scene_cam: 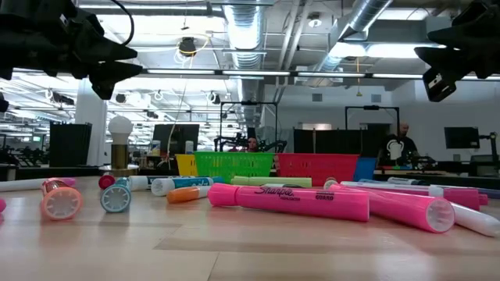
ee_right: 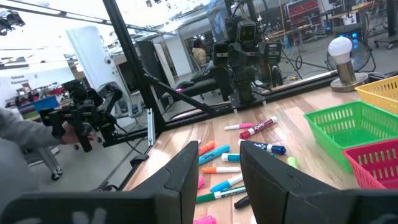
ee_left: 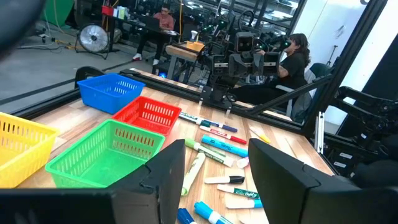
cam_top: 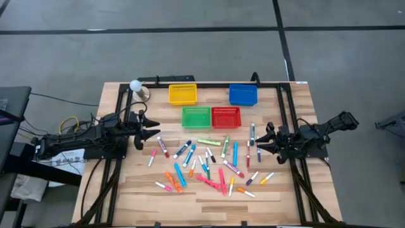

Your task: Pick & Place Markers

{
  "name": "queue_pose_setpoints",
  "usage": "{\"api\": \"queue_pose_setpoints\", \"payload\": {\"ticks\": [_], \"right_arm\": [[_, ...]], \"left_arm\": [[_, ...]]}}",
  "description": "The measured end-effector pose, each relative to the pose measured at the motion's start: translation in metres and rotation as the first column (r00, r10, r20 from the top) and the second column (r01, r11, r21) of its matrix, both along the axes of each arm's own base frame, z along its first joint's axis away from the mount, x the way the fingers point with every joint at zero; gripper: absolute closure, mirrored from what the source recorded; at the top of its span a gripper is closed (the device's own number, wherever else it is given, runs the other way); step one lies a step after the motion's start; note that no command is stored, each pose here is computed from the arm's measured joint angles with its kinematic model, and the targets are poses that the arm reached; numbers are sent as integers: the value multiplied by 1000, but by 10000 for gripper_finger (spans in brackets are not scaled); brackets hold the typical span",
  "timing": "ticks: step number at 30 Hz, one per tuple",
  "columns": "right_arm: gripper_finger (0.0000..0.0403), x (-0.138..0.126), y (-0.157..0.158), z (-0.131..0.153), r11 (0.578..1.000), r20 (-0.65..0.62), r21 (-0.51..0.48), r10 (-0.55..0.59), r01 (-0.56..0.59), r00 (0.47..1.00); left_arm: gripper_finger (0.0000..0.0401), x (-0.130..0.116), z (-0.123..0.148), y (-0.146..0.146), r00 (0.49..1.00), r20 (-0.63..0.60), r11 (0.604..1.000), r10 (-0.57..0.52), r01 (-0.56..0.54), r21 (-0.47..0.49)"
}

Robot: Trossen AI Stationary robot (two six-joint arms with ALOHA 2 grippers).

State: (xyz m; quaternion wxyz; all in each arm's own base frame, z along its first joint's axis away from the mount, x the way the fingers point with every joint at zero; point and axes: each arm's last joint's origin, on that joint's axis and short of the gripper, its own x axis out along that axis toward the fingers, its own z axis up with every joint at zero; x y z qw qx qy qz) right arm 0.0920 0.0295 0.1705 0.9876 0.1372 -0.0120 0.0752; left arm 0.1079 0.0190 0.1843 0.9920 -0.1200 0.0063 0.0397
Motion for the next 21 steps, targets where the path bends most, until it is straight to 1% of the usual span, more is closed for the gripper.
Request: {"api": "queue_pose_setpoints", "payload": {"ticks": [15,17,21], "right_arm": [[294,0,0,1,1000,6,5,-1,1,1000],[294,0,0,1,999,9,34,-1,1,1000],[294,0,-2,6,983,40,179,-39,31,998]], "left_arm": [[225,0,0,0,1000,0,1000,0,0,0],[225,0,0,0,1000,0,1000,0,0,0],[225,0,0,0,1000,1,1000,0,0,-5]]}}
